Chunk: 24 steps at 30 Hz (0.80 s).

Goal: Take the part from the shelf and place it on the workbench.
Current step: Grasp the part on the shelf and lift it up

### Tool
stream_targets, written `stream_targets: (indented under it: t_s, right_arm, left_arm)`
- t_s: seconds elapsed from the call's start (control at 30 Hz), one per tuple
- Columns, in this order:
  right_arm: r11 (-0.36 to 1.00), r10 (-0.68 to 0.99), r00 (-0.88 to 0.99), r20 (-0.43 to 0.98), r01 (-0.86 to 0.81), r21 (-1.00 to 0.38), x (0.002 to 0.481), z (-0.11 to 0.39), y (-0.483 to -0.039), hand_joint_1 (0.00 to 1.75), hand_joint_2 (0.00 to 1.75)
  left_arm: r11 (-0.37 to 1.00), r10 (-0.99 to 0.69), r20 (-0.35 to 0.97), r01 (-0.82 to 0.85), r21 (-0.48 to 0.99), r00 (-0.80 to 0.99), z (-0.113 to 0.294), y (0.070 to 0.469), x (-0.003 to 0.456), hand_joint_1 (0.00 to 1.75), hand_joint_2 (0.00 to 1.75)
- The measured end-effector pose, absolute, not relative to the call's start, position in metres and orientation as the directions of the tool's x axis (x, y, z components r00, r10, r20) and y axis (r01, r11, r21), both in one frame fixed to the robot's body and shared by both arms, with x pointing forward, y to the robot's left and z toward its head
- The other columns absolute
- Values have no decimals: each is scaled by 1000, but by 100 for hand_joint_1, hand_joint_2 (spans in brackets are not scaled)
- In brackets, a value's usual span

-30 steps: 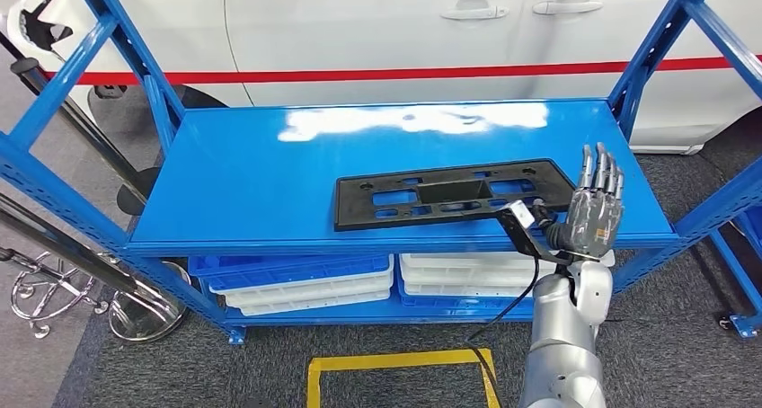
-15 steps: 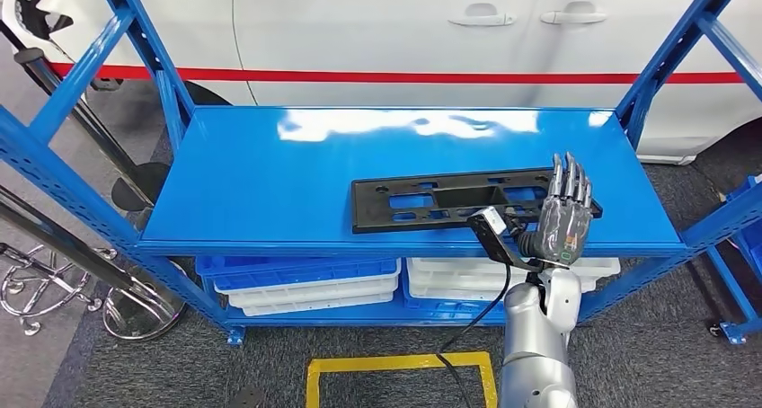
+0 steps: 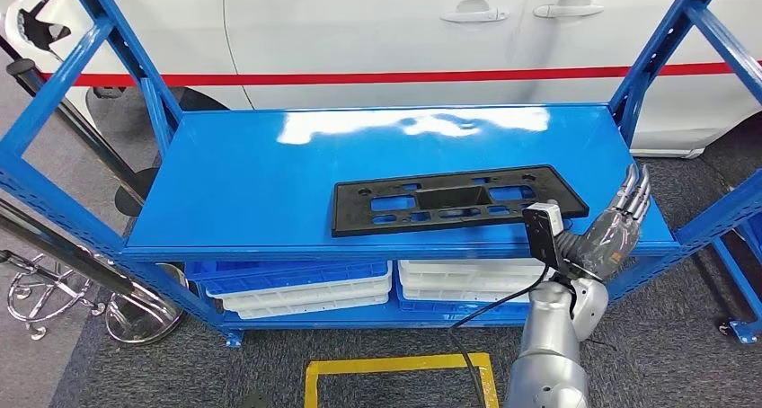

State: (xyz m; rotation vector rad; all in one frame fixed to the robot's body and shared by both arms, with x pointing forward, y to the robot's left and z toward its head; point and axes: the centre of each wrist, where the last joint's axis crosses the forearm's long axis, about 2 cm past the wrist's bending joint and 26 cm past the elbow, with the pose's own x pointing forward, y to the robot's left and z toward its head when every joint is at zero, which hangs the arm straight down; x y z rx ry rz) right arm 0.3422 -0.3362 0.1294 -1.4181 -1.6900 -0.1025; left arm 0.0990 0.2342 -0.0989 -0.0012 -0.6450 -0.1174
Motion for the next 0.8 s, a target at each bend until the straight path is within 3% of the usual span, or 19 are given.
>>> stream_targets:
  t_s: [0.8]
  right_arm:
    - [322, 780, 54, 623, 819, -475, 329, 128, -334, 0, 175]
  left_arm:
    - [995, -96, 592, 89, 41, 800, -100, 238, 94, 0, 0]
